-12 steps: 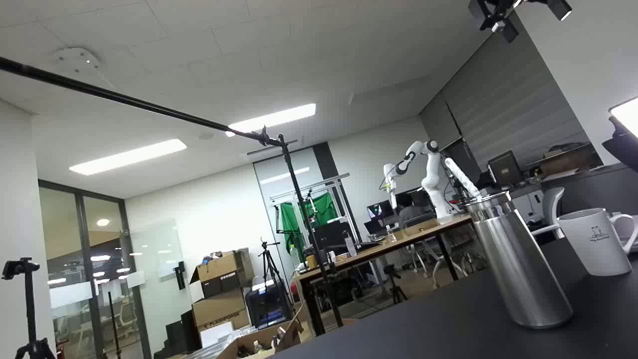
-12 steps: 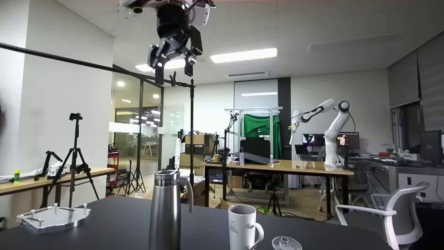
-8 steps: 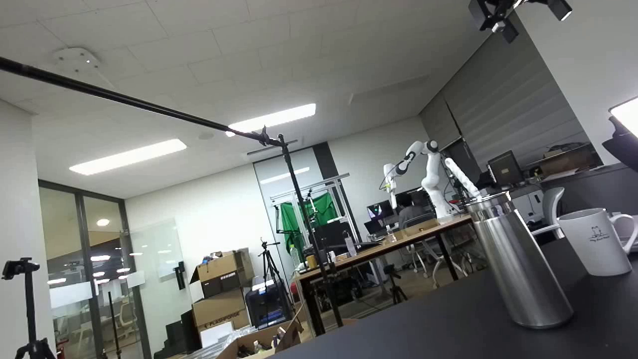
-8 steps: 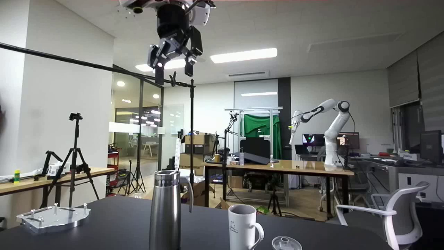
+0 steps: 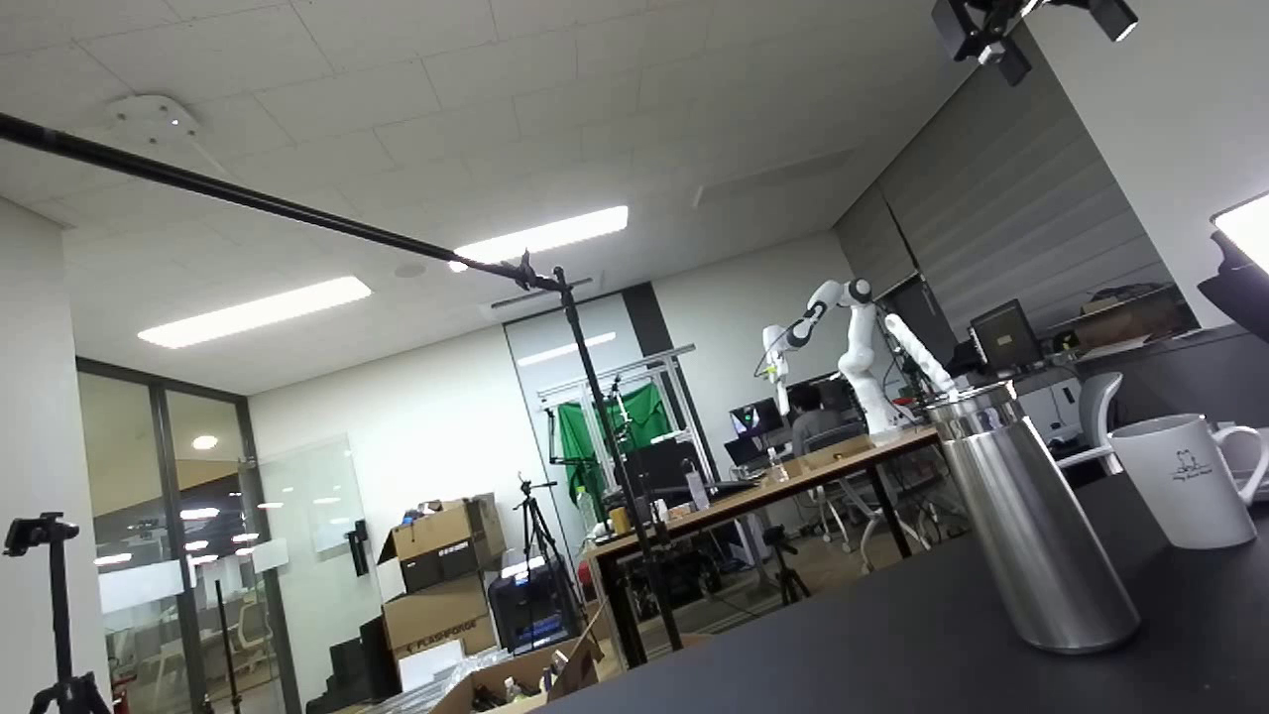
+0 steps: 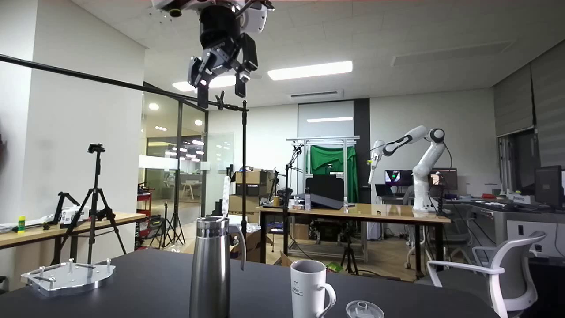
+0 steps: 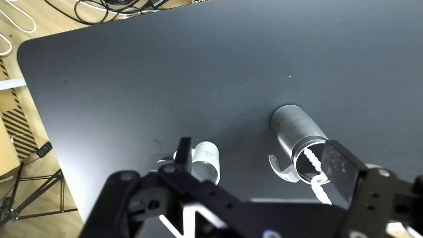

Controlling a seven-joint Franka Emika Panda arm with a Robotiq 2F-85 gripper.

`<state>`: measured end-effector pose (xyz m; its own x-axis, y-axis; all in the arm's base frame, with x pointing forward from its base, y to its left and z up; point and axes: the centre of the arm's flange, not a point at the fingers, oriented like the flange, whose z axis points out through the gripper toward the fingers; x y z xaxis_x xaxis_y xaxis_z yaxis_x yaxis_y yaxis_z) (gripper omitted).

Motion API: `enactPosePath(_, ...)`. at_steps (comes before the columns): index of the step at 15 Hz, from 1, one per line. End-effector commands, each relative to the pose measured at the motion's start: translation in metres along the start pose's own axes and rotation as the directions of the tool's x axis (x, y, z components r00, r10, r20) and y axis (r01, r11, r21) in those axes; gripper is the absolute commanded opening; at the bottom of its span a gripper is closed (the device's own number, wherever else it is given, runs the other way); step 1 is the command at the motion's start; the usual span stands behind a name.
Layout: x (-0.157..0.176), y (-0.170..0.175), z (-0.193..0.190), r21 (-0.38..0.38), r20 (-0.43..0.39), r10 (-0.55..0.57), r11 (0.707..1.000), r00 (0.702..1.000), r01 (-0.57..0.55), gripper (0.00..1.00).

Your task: Move the brush inside the flask up and down

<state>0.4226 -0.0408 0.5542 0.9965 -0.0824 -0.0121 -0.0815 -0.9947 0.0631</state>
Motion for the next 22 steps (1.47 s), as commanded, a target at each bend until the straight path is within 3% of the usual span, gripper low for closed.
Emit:
enactPosePath(1,0.028,0.001,0.003,-0.005,-0.007,-0.002,1.0,1.0,0.002,1.0)
enactPosePath(7,0.129,-0.018,0.032,-0.017,-0.022,-0.004,1.0,1.0,0.003,1.0)
enactPosePath(11,0.18,-0.061,0.052,-0.018,-0.006,-0.061,0.998,0.998,0.06,1.0)
enactPosePath(16,0.203,-0.128,0.068,-0.038,0.162,-0.191,0.979,0.968,0.2,1.0)
enactPosePath(18,0.211,-0.143,0.079,-0.052,0.254,-0.197,0.975,0.947,0.217,1.0)
enactPosePath(22,0.225,-0.155,0.104,-0.08,0.321,-0.214,0.965,0.923,0.251,1.0)
